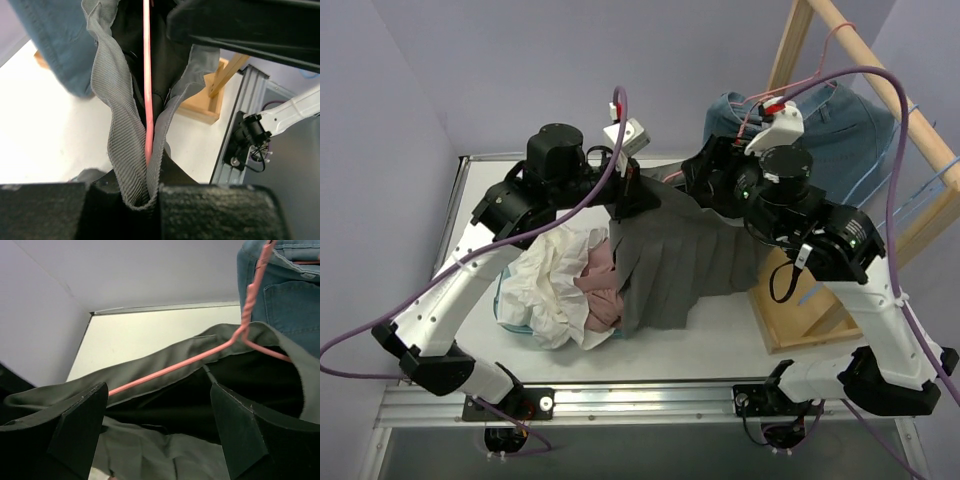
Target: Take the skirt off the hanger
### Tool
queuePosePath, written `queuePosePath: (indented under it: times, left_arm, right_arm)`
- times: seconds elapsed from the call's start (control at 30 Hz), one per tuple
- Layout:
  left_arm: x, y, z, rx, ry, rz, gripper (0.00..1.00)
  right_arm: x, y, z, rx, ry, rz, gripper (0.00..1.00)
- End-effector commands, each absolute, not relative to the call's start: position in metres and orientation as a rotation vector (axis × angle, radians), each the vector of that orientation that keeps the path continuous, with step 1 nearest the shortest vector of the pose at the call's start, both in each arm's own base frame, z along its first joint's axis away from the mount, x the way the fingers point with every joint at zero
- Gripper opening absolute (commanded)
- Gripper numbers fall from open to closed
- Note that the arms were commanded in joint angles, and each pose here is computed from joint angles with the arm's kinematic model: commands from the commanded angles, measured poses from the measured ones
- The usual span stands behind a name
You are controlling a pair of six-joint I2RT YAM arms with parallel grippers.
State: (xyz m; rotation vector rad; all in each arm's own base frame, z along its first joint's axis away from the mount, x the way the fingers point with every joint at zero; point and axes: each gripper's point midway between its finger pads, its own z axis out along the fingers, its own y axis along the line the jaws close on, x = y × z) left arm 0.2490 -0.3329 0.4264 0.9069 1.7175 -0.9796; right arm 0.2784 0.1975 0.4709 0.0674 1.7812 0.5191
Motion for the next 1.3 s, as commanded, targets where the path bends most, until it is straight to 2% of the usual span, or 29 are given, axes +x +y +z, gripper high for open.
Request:
queuePosePath:
  times: [0.0,0.17,0.4,0.6,0.8,0.9,0.93,0.97,1.0,1.03,1.13,1.17,1.27]
  left_arm:
    - [0.241,-0.307,0.46,0.876,1.617,-0.902,0.02]
    - [0.234,-0.296,0.458,0.888,1.633,-0.876,0.02]
    - [0.223,-0.293,0.459,0.908,1.624,-0.904,0.02]
    - [0.212,-0.294,0.467,0.925,1.58,-0.953,0.02]
    - [0.207,-0.297,0.467,0.948,1.573,-0.99,0.02]
    - [0.205,-0.302,0.468,0.96,1.566,-1.019,0.02]
    - [0.204,-0.303,0.469,0.968,1.558,-1.034,0.02]
    - [0.204,-0.306,0.468,0.972,1.559,-1.045,0.02]
    - [0.204,-0.307,0.468,0.975,1.56,-1.05,0.02]
    - [0.205,-0.308,0.465,0.978,1.568,-1.055,0.02]
    - [0.207,-0.306,0.461,0.969,1.588,-1.035,0.28]
    - [0.209,-0.305,0.453,0.965,1.609,-1.019,0.46]
    - [0.207,-0.292,0.445,0.95,1.617,-0.965,0.59]
  right_arm:
    - [0.272,0.172,0.497,0.109,1.713,0.464,0.78]
    - [0.269,0.16,0.499,0.12,1.698,0.433,0.69]
    - [0.281,0.163,0.49,0.082,1.71,0.388,0.67]
    - [0.311,0.164,0.476,0.047,1.744,0.371,0.63]
    - [0.321,0.176,0.464,-0.027,1.751,0.421,0.54]
    - [0.32,0.181,0.46,-0.06,1.748,0.444,0.41]
    - [0.317,0.18,0.466,-0.059,1.724,0.455,0.2]
    - [0.316,0.18,0.465,-0.059,1.724,0.458,0.07]
    - [0.315,0.177,0.466,-0.054,1.72,0.456,0.0]
    - [0.314,0.175,0.469,-0.048,1.715,0.453,0.0]
    - [0.311,0.163,0.475,-0.014,1.707,0.422,0.0]
    - [0.309,0.159,0.478,-0.001,1.698,0.413,0.0]
    - [0.301,0.142,0.488,0.043,1.676,0.372,0.0]
